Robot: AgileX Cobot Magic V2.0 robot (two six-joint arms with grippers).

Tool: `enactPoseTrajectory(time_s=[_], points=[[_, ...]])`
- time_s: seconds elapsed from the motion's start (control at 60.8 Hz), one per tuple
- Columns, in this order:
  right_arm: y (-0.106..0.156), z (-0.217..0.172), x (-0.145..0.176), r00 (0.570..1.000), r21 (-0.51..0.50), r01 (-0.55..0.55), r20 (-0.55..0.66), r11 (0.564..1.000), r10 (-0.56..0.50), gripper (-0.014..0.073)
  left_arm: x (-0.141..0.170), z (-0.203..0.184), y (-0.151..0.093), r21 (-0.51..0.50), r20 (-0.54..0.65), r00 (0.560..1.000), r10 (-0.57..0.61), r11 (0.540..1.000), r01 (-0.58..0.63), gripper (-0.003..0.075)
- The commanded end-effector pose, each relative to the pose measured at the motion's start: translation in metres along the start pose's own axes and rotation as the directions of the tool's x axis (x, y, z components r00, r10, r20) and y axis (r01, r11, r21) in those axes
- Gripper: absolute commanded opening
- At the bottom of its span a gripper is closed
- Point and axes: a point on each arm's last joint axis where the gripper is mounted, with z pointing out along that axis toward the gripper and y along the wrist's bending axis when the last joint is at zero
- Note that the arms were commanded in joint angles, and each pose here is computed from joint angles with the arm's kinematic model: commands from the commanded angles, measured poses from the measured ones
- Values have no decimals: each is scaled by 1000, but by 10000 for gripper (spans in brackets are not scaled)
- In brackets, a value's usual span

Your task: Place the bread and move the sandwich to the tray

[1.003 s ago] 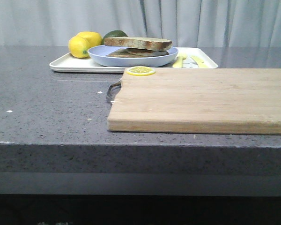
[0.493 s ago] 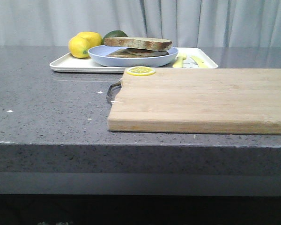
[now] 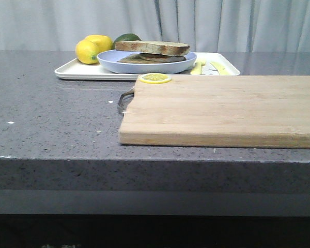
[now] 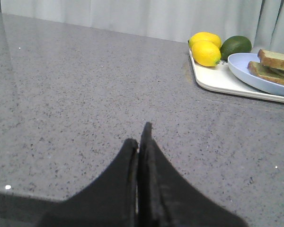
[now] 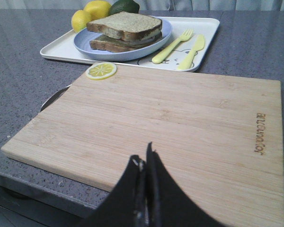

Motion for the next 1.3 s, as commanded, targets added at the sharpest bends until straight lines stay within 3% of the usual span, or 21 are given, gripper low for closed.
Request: enactPoseTrajectory(time_s=[0.0, 0.214, 0.526, 1.283], points=[[-1, -1, -13, 997, 19, -2, 73, 1000, 1, -69, -5, -5, 1, 7, 131, 991, -37, 999, 36, -20], [-1, -1, -13, 997, 19, -2, 73, 1000, 1, -69, 16, 0, 4, 17, 153, 987, -50, 999, 48, -20], [-1, -1, -13, 997, 19, -2, 72, 1000, 1, -69, 16, 0, -1, 108, 161, 986, -48, 994, 31, -20], [-1, -1, -13, 997, 19, -2, 72, 1000, 1, -69, 16, 0, -1, 110, 158, 986, -48, 993, 30, -20]])
